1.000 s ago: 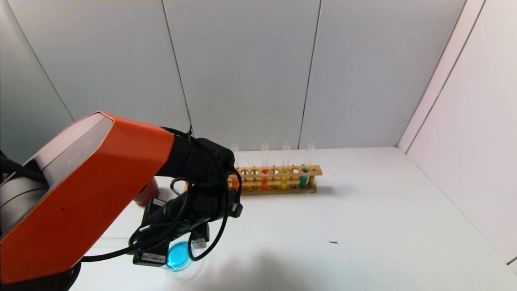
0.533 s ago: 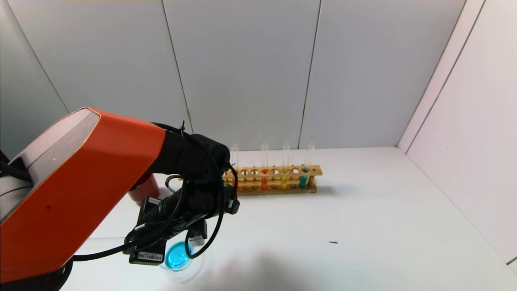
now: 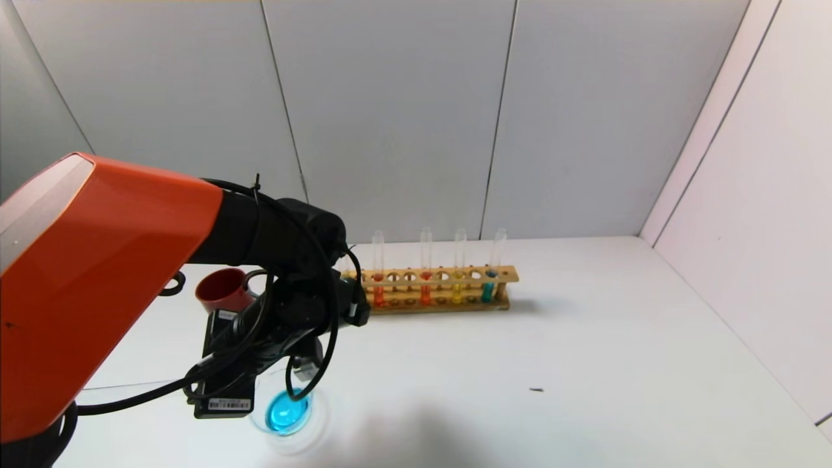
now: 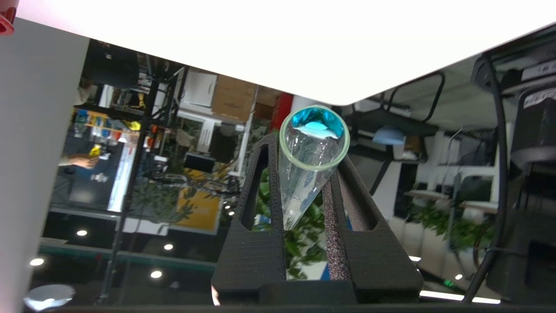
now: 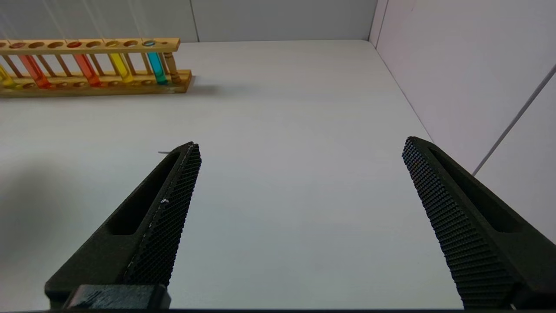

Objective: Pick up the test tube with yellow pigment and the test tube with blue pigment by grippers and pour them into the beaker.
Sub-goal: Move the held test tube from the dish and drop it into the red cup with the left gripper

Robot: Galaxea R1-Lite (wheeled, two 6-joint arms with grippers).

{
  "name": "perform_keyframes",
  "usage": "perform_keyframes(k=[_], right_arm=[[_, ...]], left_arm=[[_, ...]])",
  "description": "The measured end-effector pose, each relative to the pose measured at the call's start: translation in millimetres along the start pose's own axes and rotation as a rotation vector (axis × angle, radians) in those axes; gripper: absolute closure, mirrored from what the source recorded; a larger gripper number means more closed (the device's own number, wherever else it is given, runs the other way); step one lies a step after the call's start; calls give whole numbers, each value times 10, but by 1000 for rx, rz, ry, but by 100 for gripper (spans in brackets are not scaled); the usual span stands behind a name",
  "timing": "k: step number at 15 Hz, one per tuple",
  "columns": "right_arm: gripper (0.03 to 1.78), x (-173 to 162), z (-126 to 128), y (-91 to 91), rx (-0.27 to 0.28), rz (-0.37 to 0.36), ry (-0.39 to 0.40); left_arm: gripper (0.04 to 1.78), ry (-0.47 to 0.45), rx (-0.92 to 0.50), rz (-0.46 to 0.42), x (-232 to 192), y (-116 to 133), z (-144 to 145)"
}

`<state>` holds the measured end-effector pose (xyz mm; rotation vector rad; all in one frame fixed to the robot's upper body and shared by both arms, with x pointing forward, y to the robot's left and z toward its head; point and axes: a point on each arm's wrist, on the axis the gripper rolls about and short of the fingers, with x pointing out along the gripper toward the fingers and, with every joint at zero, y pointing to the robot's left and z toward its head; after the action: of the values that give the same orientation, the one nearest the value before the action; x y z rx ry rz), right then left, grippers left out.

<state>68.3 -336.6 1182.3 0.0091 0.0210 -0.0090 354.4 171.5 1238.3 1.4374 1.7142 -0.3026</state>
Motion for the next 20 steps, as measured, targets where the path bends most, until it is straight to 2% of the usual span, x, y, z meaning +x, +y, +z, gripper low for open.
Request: perform_keyframes(k=[3,7,10,13,20], right_arm=[[11,0,0,0,0,0,0],[11,0,0,0,0,0,0],[11,0,0,0,0,0,0],[11,0,0,0,0,0,0],[11,0,0,0,0,0,0]], left_arm=[[151,-55,-147,-20,4,23,57],[151,-181,-390,-76,-6,79,156],[151,-254,-492,-94,-58,102,98],[151,-351,-594,-97,-121,122,-14],[151,-589,-824,-95,-294,190,-497]])
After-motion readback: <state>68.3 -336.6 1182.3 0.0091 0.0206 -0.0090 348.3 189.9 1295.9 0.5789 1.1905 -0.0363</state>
